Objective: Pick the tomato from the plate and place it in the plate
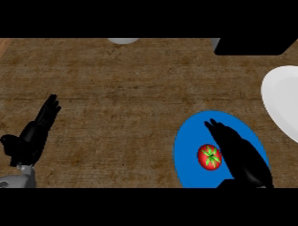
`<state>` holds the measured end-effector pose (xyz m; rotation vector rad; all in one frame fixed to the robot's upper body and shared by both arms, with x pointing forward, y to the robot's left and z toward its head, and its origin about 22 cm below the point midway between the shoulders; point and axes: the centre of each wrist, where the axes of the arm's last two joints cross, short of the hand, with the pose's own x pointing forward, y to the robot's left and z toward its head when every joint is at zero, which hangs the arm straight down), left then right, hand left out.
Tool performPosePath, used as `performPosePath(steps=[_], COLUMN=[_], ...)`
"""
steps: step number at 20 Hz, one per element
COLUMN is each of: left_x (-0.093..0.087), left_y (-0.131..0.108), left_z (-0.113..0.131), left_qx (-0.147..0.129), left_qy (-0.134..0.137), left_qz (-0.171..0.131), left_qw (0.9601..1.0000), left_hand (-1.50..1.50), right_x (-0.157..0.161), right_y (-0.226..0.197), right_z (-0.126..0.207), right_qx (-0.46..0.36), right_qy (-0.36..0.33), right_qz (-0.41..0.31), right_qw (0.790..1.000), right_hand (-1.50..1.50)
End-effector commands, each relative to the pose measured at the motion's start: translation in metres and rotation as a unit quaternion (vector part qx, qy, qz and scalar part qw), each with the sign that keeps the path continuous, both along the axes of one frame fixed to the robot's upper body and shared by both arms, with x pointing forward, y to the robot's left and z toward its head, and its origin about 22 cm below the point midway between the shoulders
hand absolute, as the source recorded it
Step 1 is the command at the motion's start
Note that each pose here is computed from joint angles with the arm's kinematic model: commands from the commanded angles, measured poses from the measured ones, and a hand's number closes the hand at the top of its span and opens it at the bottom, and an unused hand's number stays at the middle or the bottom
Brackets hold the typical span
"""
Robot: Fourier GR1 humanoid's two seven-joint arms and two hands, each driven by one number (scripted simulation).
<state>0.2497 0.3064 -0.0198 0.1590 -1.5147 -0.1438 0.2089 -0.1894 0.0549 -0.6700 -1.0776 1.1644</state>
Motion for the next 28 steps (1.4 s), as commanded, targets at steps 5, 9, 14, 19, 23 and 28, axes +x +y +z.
performPosePath(steps=[5, 9, 14, 19, 23, 28], left_x=[0.007, 0.008, -0.008, -0.015, -0.017, -0.011], left_y=[-0.011, -0.024, 0.010, 0.017, 0.021, 0.011], left_z=[0.018, -0.011, -0.006, -0.009, -0.010, -0.010], left_qx=[-0.008, 0.003, 0.001, -0.002, 0.000, -0.013], left_qy=[-0.003, 0.003, -0.003, 0.003, 0.003, -0.004], left_qz=[-0.003, 0.000, 0.022, 0.052, 0.054, 0.039], left_qw=[1.0000, 1.0000, 0.9997, 0.9987, 0.9985, 0.9992], left_hand=[0.00, 0.00, 0.00, 0.00, 0.00, 0.00], right_x=[0.004, 0.009, 0.007, -0.006, -0.024, -0.063], right_y=[0.005, 0.021, -0.116, -0.229, -0.305, -0.376], right_z=[-0.036, -0.046, -0.020, -0.005, 0.032, 0.061], right_qx=[0.010, 0.025, -0.001, -0.034, -0.050, -0.012], right_qy=[0.032, 0.017, -0.020, -0.025, -0.109, -0.171], right_qz=[0.059, 0.060, -0.017, -0.183, -0.214, -0.209], right_qw=[0.998, 0.998, 1.000, 0.982, 0.969, 0.963], right_hand=[1.50, 1.50, 1.50, 1.50, 1.50, 1.50])
